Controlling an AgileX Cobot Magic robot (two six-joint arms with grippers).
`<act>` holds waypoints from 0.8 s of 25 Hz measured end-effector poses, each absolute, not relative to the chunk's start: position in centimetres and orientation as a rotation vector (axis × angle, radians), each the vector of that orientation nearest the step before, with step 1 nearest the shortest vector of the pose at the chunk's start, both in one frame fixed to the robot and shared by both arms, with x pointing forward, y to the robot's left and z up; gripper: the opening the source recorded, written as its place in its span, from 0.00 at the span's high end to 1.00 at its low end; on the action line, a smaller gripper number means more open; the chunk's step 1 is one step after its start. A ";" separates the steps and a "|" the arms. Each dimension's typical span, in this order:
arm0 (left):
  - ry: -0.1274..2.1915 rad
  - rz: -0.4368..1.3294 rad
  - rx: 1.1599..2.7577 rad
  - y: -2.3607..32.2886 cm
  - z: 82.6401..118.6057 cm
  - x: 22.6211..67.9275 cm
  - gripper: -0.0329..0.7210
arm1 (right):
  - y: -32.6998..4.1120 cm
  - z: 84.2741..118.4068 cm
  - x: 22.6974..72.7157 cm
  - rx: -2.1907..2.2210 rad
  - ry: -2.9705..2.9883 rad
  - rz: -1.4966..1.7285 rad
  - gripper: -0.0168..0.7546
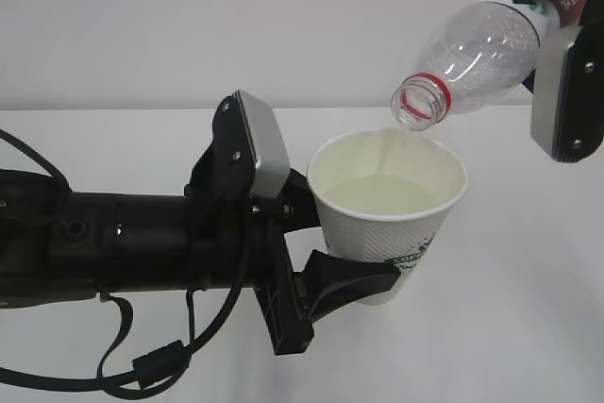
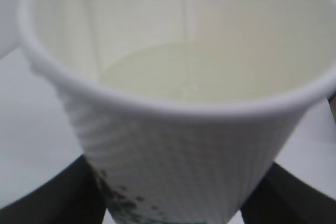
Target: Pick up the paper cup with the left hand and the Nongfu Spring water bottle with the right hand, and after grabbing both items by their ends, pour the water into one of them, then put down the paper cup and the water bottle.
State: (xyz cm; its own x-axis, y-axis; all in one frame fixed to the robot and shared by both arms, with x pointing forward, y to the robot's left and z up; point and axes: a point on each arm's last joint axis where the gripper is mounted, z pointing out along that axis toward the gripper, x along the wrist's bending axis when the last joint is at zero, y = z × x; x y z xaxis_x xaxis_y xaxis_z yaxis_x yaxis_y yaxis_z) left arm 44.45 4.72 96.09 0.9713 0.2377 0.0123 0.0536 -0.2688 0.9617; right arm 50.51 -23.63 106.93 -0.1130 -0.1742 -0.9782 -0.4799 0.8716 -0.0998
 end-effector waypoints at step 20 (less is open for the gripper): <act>0.214 0.179 1.841 4.7 96.1 44.5 0.29 | -23.6 106.9 50.5 -0.412 1.718 0.366 0.30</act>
State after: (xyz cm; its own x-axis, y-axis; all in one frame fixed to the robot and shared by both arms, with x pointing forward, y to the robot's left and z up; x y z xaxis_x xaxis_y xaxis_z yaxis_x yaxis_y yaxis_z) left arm 44.46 4.73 96.08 0.9711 0.2384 0.0125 0.0540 -0.2703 0.9613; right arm 50.51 -23.62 106.95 -0.1671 -0.0704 -0.9834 -0.4648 0.8853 0.0156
